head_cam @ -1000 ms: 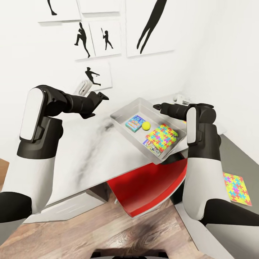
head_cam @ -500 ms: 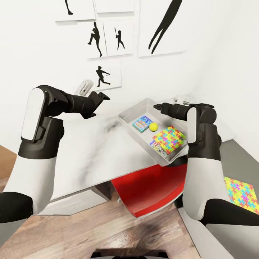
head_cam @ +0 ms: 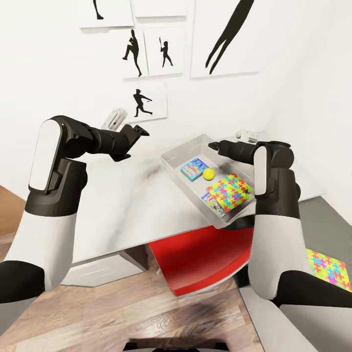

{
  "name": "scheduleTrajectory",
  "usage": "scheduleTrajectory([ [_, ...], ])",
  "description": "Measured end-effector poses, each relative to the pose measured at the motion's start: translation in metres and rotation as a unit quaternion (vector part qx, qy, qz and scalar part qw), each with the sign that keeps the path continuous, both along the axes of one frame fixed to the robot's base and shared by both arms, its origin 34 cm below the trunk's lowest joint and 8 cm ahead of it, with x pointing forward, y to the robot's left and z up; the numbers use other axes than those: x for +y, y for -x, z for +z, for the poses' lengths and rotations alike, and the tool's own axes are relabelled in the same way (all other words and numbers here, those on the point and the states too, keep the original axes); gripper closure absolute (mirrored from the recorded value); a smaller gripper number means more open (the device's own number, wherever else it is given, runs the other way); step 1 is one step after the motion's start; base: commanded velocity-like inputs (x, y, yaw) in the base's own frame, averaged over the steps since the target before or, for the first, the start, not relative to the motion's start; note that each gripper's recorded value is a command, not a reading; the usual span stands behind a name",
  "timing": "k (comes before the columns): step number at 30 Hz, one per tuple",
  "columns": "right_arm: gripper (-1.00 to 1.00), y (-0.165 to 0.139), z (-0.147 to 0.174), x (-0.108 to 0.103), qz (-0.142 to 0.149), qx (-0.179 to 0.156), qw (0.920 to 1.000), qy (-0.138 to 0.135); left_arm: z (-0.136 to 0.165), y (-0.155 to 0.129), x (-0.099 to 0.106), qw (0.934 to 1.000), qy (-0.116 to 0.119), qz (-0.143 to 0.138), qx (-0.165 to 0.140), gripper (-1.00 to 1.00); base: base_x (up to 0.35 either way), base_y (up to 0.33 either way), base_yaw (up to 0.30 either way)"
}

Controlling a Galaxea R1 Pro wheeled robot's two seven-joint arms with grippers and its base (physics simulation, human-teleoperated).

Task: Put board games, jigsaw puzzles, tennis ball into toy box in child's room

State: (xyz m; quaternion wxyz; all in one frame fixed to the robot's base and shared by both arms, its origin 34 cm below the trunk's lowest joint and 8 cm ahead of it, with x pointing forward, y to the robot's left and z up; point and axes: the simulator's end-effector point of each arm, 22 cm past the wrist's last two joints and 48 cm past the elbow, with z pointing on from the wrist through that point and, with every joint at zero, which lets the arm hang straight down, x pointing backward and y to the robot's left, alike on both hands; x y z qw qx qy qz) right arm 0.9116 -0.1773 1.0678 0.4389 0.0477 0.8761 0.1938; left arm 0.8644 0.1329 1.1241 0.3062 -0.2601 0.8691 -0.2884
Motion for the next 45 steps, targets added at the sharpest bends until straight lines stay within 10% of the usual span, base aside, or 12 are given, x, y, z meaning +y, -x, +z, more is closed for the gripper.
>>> scheduleTrajectory([
  [45, -1.00, 0.005, -0.012, -0.010, -0.003, 0.009, 0.9999, 0.009, -0.014, 0.007, -0.005, 0.9999, -0.003, -0.007, 0.010, -1.00, 0.045, -0.125, 0.012],
])
